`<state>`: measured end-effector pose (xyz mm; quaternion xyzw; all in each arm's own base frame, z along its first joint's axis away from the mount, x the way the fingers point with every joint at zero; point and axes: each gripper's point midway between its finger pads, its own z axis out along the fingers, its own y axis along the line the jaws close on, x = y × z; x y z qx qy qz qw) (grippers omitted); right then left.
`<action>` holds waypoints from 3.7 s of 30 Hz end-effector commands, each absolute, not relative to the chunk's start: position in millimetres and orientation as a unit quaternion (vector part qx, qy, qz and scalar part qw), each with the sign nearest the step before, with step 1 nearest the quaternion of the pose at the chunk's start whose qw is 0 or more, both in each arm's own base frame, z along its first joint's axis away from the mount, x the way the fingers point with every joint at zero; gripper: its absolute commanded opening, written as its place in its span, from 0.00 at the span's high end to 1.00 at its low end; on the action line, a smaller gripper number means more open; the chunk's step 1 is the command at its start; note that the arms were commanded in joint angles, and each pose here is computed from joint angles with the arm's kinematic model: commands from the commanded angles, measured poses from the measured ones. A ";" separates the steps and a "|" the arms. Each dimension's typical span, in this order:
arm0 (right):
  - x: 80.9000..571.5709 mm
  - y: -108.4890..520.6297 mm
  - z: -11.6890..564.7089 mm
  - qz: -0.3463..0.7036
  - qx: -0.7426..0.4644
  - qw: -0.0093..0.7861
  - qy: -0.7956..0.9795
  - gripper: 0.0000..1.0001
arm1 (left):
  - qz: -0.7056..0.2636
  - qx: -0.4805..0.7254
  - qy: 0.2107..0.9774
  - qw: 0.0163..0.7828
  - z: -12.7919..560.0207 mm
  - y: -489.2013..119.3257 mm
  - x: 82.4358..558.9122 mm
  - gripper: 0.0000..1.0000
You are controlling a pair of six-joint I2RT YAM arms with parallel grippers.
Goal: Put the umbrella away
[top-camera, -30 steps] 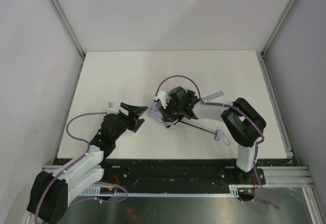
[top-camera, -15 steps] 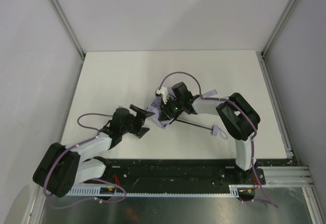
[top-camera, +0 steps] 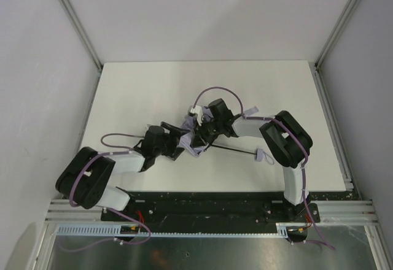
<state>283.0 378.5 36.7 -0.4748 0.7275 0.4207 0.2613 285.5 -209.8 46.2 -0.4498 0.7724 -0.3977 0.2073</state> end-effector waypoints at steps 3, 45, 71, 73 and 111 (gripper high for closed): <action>211.7 356.8 -5.7 0.463 -0.450 0.100 0.757 1.00 | -0.349 -0.463 0.771 0.262 30.6 -194.5 308.5 0.06; 334.0 217.2 86.3 0.453 0.255 0.240 0.820 0.26 | -0.444 -0.361 0.758 0.311 80.5 -208.6 296.4 1.00; 480.6 265.4 57.1 0.540 0.253 0.301 0.744 1.00 | -0.483 -0.354 0.760 0.252 65.4 -216.7 263.0 1.00; 492.2 271.8 64.8 0.552 0.248 0.314 0.732 1.00 | -0.477 -0.355 0.767 0.242 58.1 -217.7 263.1 1.00; 315.8 312.7 153.1 0.120 -0.370 0.422 0.819 0.07 | -0.367 -0.440 0.803 0.163 -1.7 -201.5 250.8 1.00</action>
